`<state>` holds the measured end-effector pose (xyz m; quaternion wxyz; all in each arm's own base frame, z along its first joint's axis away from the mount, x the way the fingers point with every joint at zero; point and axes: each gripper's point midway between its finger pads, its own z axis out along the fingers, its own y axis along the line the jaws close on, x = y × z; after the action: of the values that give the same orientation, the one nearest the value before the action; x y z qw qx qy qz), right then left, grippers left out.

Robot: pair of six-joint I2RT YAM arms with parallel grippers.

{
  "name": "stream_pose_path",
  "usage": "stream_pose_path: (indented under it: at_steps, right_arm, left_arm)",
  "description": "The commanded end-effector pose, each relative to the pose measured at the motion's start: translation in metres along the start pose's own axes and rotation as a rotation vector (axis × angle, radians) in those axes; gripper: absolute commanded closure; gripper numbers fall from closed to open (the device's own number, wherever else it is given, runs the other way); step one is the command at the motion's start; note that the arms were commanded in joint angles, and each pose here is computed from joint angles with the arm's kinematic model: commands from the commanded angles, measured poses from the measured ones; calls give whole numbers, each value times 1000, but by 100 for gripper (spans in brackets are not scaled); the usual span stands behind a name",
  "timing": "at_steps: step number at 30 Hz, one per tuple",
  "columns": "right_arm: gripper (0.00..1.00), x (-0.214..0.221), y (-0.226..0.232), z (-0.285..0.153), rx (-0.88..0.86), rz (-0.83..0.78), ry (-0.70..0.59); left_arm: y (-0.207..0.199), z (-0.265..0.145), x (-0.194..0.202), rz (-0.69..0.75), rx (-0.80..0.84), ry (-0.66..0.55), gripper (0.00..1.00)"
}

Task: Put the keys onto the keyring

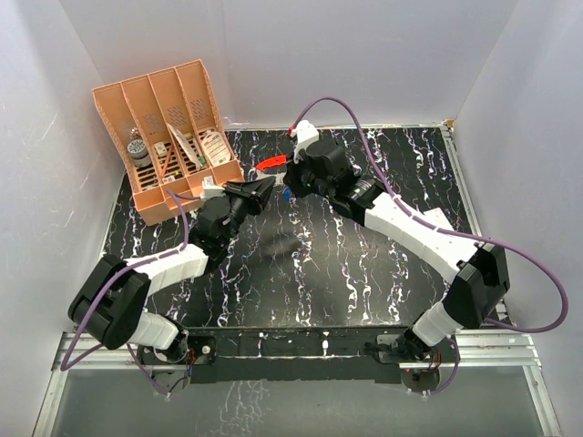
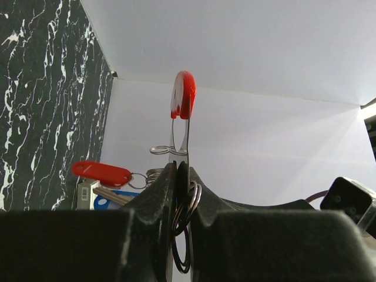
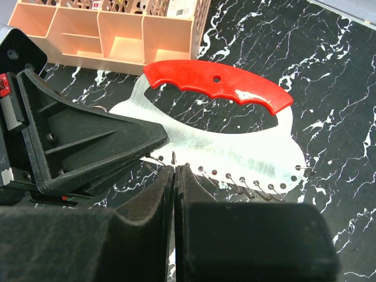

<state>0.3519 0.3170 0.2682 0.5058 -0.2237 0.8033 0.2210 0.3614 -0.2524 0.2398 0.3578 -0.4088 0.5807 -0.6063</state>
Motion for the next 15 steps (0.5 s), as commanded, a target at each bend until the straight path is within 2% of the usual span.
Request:
stream_pose_path:
  at_steps: [1,15]
  right_arm:
    - [100,-33,7,-4,-20,-14,-64]
    - [100,-46,6,7,-5,-55,-51]
  left_arm:
    - [-24,5,4,17,63,20,100]
    - [-19,5,8,22,50,42,100]
